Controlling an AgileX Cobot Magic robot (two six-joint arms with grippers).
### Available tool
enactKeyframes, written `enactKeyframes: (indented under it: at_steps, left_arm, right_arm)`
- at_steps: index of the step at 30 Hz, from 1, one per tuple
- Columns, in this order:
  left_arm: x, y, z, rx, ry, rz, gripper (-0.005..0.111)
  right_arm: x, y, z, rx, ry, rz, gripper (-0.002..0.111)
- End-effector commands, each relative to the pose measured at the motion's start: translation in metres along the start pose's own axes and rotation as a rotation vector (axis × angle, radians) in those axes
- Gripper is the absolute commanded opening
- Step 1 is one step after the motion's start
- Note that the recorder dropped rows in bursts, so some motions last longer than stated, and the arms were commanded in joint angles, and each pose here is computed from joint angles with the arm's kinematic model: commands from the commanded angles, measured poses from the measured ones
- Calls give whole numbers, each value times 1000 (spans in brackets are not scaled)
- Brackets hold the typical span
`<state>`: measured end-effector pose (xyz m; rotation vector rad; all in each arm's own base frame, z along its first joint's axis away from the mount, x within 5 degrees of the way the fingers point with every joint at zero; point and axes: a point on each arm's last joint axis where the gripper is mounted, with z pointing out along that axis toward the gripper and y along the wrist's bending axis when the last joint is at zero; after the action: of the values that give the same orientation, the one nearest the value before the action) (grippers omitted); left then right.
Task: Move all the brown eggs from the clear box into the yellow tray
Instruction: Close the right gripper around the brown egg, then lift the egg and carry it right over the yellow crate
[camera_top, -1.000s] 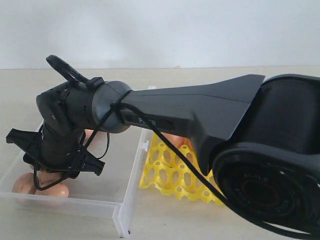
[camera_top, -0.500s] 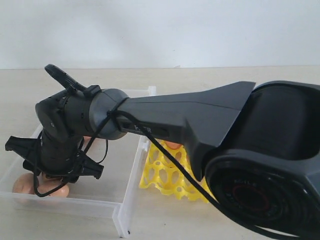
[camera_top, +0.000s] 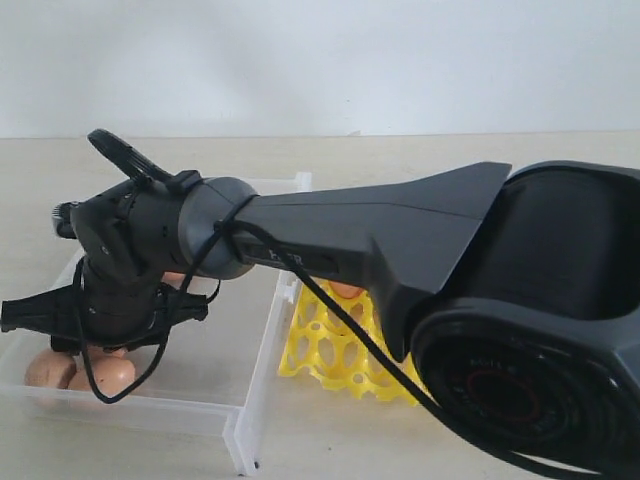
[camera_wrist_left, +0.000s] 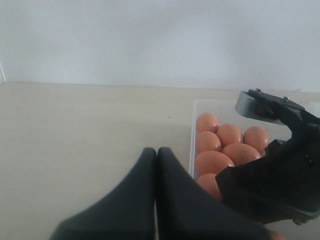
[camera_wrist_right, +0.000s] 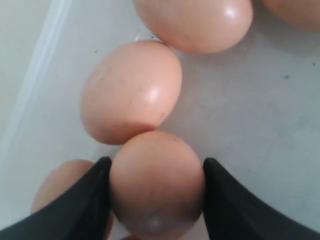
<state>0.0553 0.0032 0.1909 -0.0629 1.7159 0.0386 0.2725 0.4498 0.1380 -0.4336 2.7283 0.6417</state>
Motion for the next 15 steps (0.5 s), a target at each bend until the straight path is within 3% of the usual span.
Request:
enactKeyframes:
  at_steps: [1,9,15]
  left_arm:
    - [-1,0,0,0,-1,-5,-4]
    - [-1,0,0,0,-1,-5,-4]
    - [-1,0,0,0,-1,-5,-4]
  right_arm:
    - [-12,9,-29,3,-74,-219,0]
    - [-36,9,-77,21,-206,-285,0]
    - [-32,-21,-107,-24,-311,-263,0]
